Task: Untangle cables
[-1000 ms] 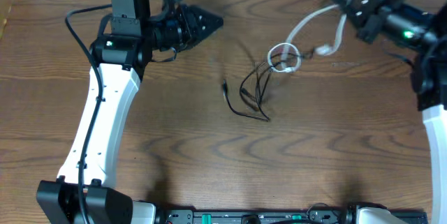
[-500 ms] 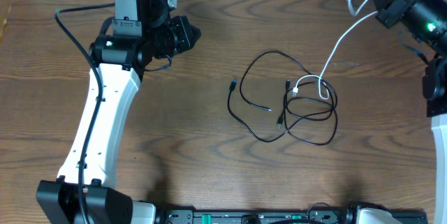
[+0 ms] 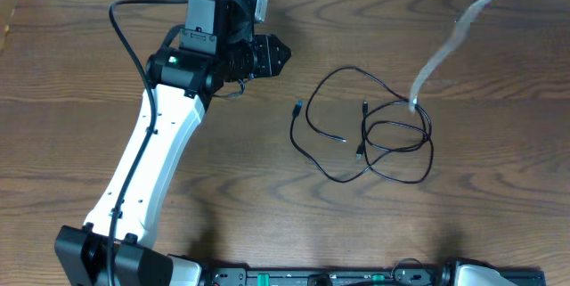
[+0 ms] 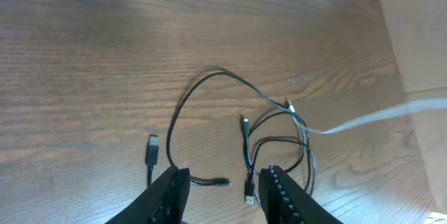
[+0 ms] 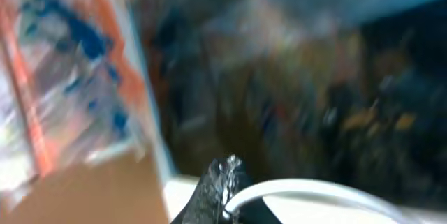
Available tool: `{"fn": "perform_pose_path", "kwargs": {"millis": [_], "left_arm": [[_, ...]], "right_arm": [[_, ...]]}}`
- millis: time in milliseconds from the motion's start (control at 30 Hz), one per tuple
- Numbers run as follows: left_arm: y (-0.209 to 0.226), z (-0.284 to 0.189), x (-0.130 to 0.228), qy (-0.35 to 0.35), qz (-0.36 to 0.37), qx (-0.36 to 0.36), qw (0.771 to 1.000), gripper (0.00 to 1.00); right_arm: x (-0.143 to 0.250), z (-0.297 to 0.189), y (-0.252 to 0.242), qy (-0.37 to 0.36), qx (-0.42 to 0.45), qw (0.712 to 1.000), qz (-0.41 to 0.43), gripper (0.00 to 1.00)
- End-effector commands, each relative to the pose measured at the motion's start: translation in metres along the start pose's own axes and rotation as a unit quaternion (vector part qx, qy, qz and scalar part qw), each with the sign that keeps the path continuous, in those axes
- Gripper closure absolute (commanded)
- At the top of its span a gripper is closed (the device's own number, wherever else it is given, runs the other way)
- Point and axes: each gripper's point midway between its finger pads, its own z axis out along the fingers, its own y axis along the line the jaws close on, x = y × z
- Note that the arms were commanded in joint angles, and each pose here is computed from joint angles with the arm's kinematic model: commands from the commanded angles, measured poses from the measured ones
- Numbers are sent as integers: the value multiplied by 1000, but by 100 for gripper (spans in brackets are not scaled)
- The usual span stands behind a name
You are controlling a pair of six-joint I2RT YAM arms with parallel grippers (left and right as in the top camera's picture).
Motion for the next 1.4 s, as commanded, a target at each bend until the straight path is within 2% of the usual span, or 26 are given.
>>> {"fn": "perform_pose_path", "kwargs": {"millis": [0, 100, 267, 333, 367, 500, 633, 833, 967, 1000, 1167, 1367], "left_arm": [[6, 7, 2, 8, 16, -12, 1000, 61], [7, 7, 4, 14, 23, -13, 1000, 61], [8, 7, 4, 13, 25, -15, 999, 60], [9, 7, 3, 10, 26, -19, 999, 60], [11, 7, 2, 8, 26, -25, 999, 59], [12, 7, 2, 8, 25, -27, 999, 59], [12, 8, 2, 9, 25, -27, 999, 59], [-11, 24, 12, 25, 48, -3, 999, 48], [-53, 56, 32, 56, 82, 65, 993, 44], [-81, 74, 44, 73, 101, 119, 985, 41], [-139, 115, 76, 99, 150, 232, 956, 34], [-166, 156, 108, 125, 153, 277, 940, 30]], "right_arm": [[-53, -16, -11, -87, 70, 993, -35, 99], [-65, -28, -24, -96, 107, 988, -49, 99], [-42, -29, -52, -46, 134, 990, -15, 99], [-25, -20, -53, -13, 100, 992, 72, 99], [-16, -13, -44, 15, 51, 988, 143, 99], [-12, 3, -7, 55, -71, 969, 229, 99], [-5, 8, -8, 63, -74, 970, 225, 99], [14, 8, -27, 88, -41, 974, 203, 99], [28, 7, -41, 106, -12, 972, 208, 99], [32, 6, -44, 112, -6, 971, 209, 99], [36, 6, -50, 115, -1, 973, 200, 99], [38, 5, -51, 120, 2, 972, 201, 99]]}}
